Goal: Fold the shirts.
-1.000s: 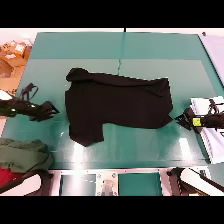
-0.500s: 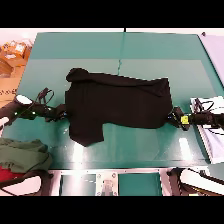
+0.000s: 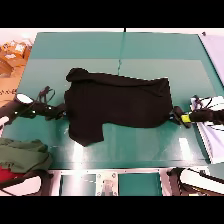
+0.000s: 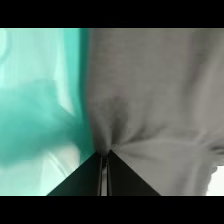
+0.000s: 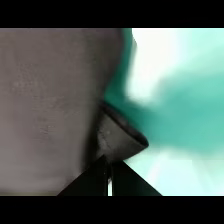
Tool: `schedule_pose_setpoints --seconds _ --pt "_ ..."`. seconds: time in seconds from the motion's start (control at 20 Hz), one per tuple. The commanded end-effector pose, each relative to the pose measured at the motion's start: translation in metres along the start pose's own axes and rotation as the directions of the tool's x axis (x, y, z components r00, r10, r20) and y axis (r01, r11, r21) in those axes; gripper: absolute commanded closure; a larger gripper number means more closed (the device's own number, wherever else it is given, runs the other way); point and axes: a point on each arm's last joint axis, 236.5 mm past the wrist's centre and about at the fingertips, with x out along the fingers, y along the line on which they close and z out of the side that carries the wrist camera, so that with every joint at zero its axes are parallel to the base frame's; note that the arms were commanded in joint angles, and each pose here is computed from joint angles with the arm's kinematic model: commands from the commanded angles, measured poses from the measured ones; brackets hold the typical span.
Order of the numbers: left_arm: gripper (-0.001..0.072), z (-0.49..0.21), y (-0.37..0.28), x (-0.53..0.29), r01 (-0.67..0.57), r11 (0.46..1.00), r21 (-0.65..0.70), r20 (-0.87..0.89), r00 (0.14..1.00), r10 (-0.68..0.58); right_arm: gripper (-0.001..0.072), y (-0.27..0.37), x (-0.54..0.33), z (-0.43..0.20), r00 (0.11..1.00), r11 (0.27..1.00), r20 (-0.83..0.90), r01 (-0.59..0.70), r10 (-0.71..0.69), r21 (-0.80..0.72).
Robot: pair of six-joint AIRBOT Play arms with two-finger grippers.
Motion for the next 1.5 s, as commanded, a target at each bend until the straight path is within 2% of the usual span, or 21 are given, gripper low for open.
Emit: schedule_pose_setpoints --seconds 0.0,0.15,0.25,0.35,0.45,0.65,0.75,0.9,1.0,1.1,1.3,1.45 --pt "0.0688 0.026 -0.035 -0.043 0.02 0.992 0.125 0.091 0.995 -0.032 0.0697 0.06 -0.058 0.014 0.992 0.987 0.076 -0.092 0.102 -0.13" --pt "0.0688 0.066 -0.102 -0.136 0.006 0.953 0.304 0.305 0.947 -0.103 0.0697 0.133 -0.15 0.034 0.933 0.942 0.281 -0.132 0.222 -0.308" --pt "0.0688 0.077 -0.159 -0.219 -0.035 0.901 0.432 0.46 0.868 -0.187 0.0696 0.186 -0.232 0.033 0.838 0.889 0.443 -0.102 0.318 -0.446" --pt "0.0688 0.07 -0.214 -0.314 -0.127 0.834 0.537 0.61 0.742 -0.279 0.0696 0.234 -0.318 0.017 0.695 0.831 0.584 -0.037 0.421 -0.555" --pt "0.0688 0.043 -0.262 -0.405 -0.248 0.76 0.601 0.715 0.592 -0.372 0.0697 0.275 -0.4 -0.014 0.515 0.773 0.675 0.04 0.527 -0.634" --pt "0.0687 -0.031 -0.328 -0.53 -0.426 0.643 0.637 0.771 0.352 -0.531 0.0696 0.321 -0.52 -0.093 0.189 0.689 0.71 0.171 0.678 -0.704" --pt "0.0687 -0.055 -0.341 -0.561 -0.48 0.617 0.623 0.776 0.284 -0.563 0.0697 0.327 -0.547 -0.118 0.105 0.675 0.705 0.22 0.701 -0.704" --pt "0.0687 -0.049 -0.332 -0.568 -0.514 0.637 0.575 0.812 0.263 -0.521 0.0697 0.323 -0.545 -0.107 0.112 0.694 0.725 0.224 0.68 -0.685" --pt "0.0687 -0.026 -0.322 -0.549 -0.482 0.659 0.577 0.816 0.328 -0.475 0.0696 0.313 -0.523 -0.073 0.169 0.729 0.751 0.182 0.638 -0.66" --pt "0.0687 0.014 -0.308 -0.506 -0.406 0.689 0.6 0.786 0.459 -0.414 0.0697 0.299 -0.485 -0.026 0.265 0.767 0.765 0.12 0.587 -0.63" --pt "0.0686 0.101 -0.259 -0.368 -0.18 0.771 0.61 0.587 0.757 -0.287 0.0696 0.251 -0.354 0.08 0.54 0.851 0.717 0.005 0.44 -0.526" --pt "0.0687 0.152 -0.204 -0.246 0.001 0.869 0.495 0.41 0.881 -0.235 0.0696 0.21 -0.243 0.138 0.711 0.897 0.621 -0.033 0.33 -0.44"
